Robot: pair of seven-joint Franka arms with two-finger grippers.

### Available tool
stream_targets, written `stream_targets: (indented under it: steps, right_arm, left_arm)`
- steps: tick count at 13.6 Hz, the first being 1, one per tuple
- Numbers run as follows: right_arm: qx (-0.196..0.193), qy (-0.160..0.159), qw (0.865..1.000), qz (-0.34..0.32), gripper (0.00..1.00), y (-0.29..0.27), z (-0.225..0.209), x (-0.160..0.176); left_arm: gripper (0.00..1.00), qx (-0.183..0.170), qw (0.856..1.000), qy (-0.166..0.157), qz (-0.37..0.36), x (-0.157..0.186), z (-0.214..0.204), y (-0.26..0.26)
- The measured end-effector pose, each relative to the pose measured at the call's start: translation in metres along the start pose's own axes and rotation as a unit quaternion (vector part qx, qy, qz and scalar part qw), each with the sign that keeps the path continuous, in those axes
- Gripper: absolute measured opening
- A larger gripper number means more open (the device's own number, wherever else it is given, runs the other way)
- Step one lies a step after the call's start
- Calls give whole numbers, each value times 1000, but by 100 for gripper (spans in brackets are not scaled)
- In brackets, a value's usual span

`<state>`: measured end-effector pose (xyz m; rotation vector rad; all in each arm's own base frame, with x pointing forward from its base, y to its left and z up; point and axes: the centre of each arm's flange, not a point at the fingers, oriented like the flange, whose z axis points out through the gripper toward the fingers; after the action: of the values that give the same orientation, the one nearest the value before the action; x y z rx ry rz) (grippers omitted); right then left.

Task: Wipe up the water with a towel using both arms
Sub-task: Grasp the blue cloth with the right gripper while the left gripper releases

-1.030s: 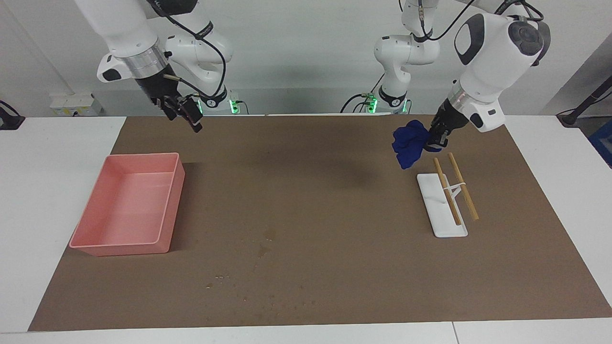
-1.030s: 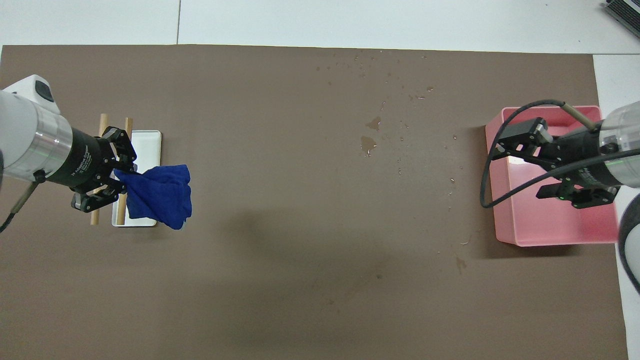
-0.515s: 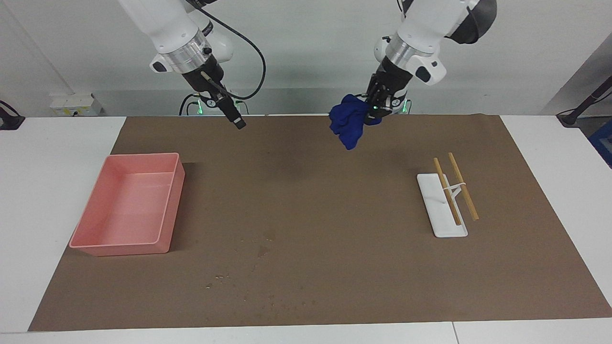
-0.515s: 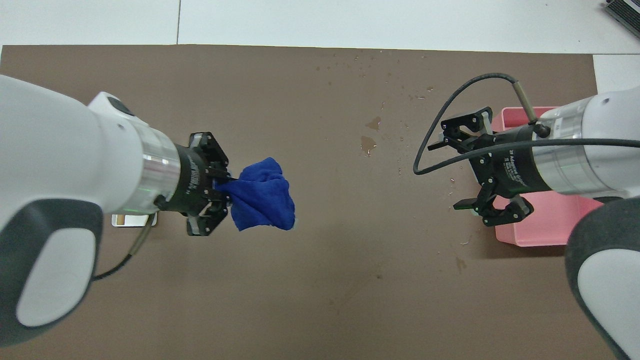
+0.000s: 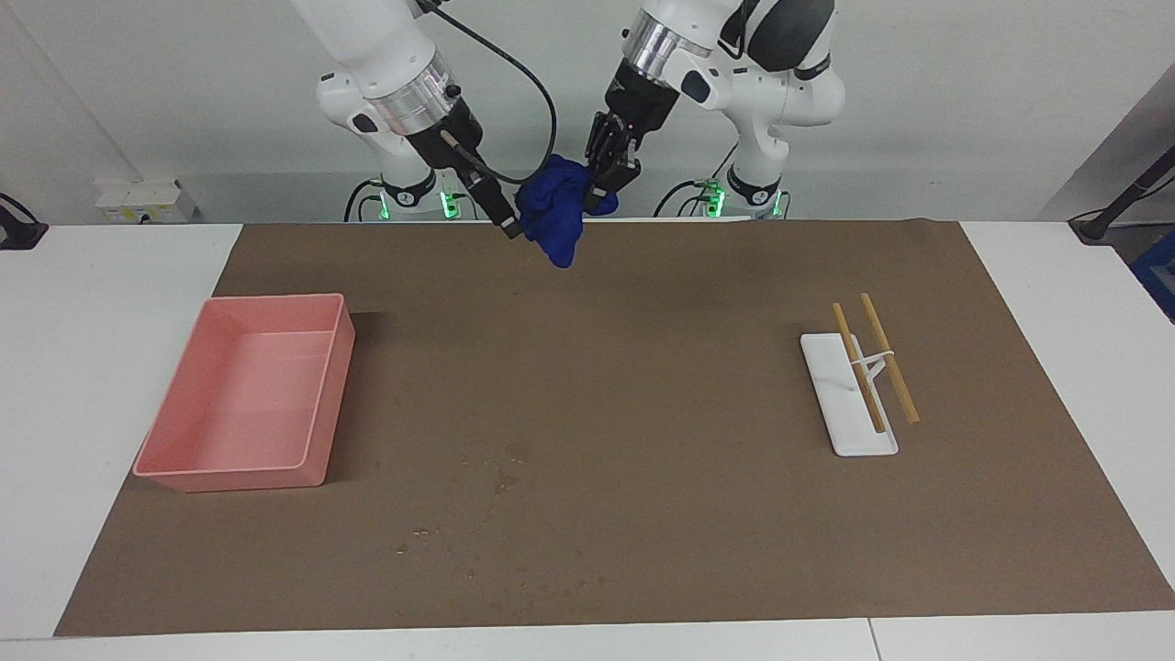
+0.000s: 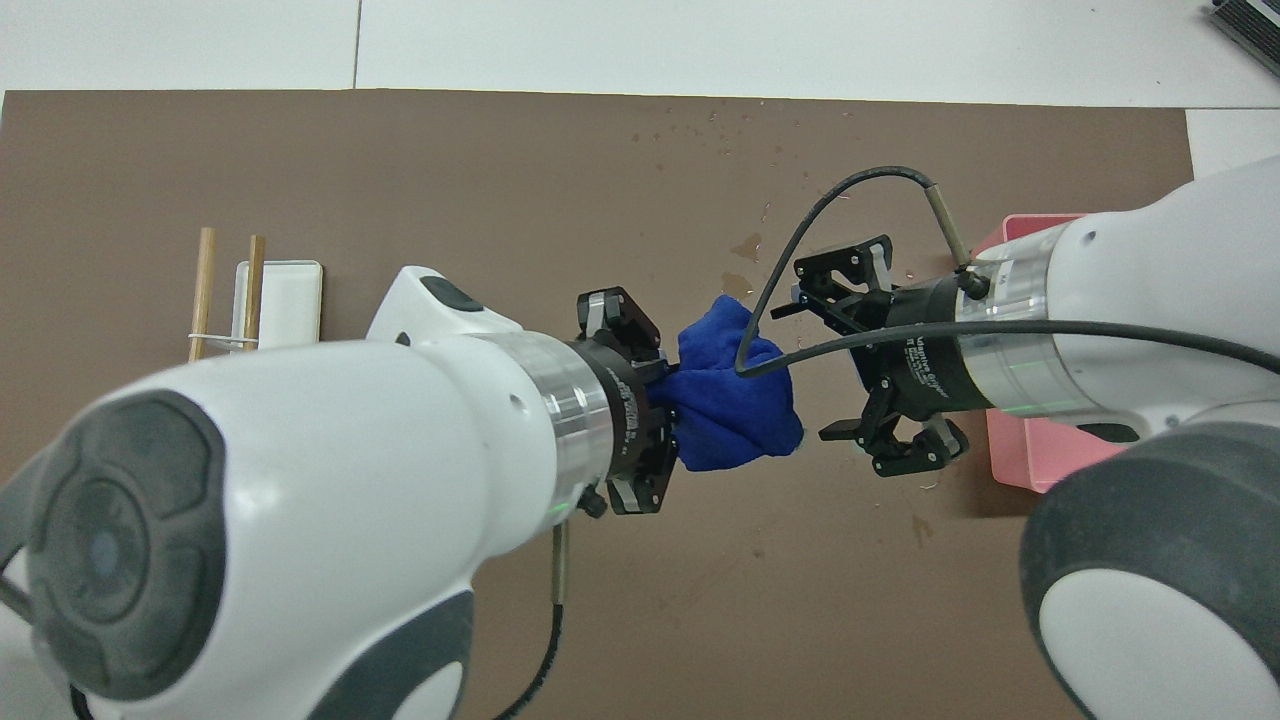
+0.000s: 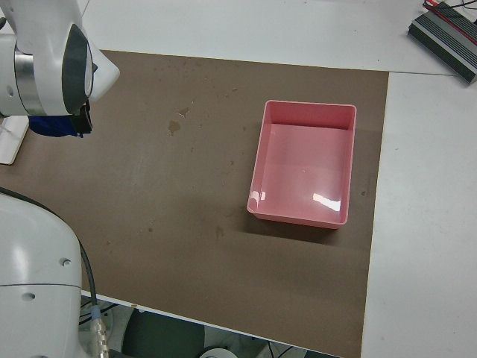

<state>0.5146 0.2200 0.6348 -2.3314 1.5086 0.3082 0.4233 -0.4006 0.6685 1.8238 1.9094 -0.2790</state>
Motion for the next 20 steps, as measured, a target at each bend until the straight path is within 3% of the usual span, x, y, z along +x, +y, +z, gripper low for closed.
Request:
stream_targets:
  steps: [3, 8, 12, 18, 20]
  right_arm:
    - [-5, -1, 1000, 0, 100, 1, 8, -1]
    - [-13, 0, 1000, 3, 96, 7, 15, 1]
    - [0, 2, 1000, 2, 51, 4, 10, 3]
    - [16, 3, 1000, 0, 56, 1, -4, 2]
    - [16, 3, 1000, -10, 35, 0, -5, 2]
  left_arm:
    - [19, -49, 998, -26, -11, -28, -2, -14]
    - [19, -60, 998, -31, -19, -27, -3, -10]
    - [19, -60, 998, -28, -18, -26, 0, -9]
    - [19, -60, 998, -27, -17, -26, 0, -9]
    - [19, -60, 998, -27, -17, -26, 0, -9]
